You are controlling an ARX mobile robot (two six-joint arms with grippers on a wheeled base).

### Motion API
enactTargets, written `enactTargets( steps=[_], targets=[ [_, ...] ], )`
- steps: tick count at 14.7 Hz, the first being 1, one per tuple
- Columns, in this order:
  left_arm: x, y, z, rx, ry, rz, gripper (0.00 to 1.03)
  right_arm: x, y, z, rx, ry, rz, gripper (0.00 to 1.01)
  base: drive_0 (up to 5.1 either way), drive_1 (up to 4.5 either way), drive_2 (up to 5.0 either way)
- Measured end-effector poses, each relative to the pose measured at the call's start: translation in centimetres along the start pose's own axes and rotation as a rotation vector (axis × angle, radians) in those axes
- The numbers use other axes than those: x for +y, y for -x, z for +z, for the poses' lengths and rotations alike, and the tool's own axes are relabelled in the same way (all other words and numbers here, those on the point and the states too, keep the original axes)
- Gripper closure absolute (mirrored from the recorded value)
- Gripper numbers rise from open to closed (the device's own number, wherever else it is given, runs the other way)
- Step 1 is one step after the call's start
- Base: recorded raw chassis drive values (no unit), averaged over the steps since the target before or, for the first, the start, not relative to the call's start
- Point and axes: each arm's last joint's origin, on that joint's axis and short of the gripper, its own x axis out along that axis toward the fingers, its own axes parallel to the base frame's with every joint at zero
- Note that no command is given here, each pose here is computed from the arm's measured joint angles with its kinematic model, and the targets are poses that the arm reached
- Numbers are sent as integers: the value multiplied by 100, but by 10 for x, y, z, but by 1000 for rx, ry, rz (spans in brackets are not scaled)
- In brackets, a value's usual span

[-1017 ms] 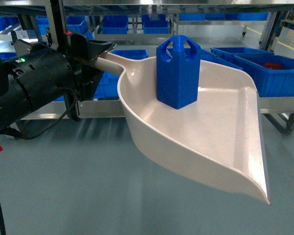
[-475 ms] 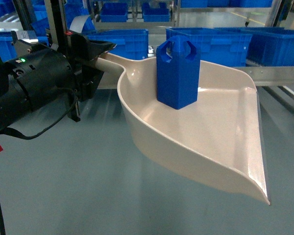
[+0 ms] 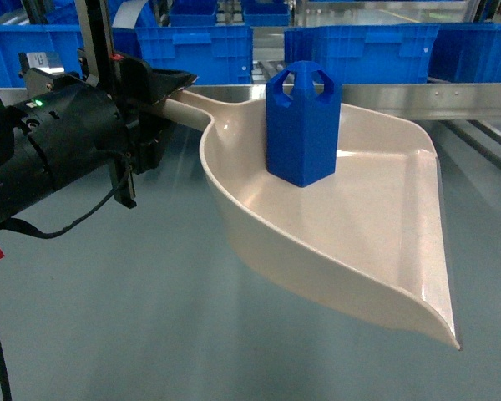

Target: Place part in tray to right shelf

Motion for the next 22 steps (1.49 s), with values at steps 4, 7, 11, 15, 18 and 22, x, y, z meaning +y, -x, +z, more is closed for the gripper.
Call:
enactTargets(
  steps=[4,7,11,15,18,22],
  targets=[
    [0,0,0,0,0,-1,89,0,0,0,-1,0,1,3,207,148,-382],
    [0,0,0,0,0,-1,89,0,0,0,-2,0,2,3,279,182,-515],
    [0,0,0,1,0,1,89,0,0,0,-2,-1,1,3,214,264,-465],
    [-1,-1,-2,7,0,-4,89,0,0,0,-3,-1,0,3,51,446,-343],
    [0,0,1,-8,-1,-2,89,0,0,0,-5,-1,1,3,-35,362,-432],
    [-1,0,-1,2,-1,-2,89,0,0,0,-2,-1,1,3,2,399,-395]
  ],
)
